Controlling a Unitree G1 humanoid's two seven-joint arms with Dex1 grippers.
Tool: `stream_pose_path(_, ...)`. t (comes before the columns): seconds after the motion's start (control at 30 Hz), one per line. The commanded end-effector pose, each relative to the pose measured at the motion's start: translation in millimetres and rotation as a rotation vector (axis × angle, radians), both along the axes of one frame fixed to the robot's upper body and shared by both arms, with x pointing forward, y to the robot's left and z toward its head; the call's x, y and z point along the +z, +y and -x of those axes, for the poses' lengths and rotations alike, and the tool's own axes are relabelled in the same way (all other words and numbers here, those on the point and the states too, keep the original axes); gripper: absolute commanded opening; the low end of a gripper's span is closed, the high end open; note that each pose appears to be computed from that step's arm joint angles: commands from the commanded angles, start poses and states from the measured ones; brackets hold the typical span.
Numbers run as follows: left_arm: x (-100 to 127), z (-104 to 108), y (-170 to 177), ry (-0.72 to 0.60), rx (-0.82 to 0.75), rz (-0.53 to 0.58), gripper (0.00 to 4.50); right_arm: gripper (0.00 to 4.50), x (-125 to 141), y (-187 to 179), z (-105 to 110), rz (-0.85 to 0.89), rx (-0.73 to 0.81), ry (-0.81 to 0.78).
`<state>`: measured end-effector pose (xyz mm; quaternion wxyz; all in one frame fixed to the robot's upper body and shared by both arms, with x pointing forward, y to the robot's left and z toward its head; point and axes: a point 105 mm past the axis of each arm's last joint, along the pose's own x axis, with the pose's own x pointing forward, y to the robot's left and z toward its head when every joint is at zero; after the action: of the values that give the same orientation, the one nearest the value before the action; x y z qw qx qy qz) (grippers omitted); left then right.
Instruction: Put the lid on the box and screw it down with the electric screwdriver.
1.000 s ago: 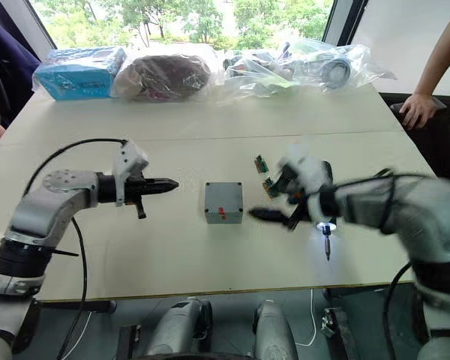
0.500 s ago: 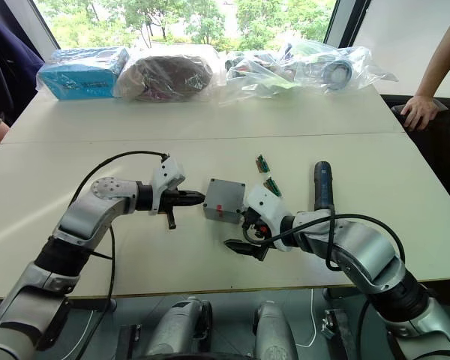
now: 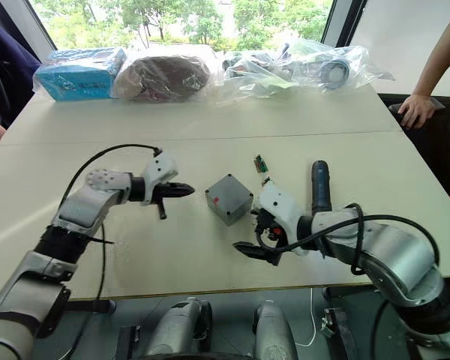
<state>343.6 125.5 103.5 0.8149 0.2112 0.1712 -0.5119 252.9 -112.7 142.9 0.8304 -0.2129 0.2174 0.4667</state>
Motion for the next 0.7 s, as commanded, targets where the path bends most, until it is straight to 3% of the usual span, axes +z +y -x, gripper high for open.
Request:
stream_pose_path(0.03, 6, 25, -17, 0.035, -0.106, 0.041, 0.00, 4.45, -3, -5, -24, 0.056, 0.010, -0.108)
stream_pose_path(0.23, 7, 32, -39, 0.043, -0.123, 0.086, 0.00, 4.45, -18, 1, -52, 0.071, 0.033, -0.174)
stream_pose_path(0.4, 14, 23, -47, 0.001, -0.092, 0.116, 0.00, 4.45, -22, 19, -37, 0.002, 0.104, -0.115)
stream_pose_path(0.7, 16, 17, -45, -0.012, -0.073, 0.120, 0.00, 4.45, -21, 28, -23, -0.039, 0.085, -0.087)
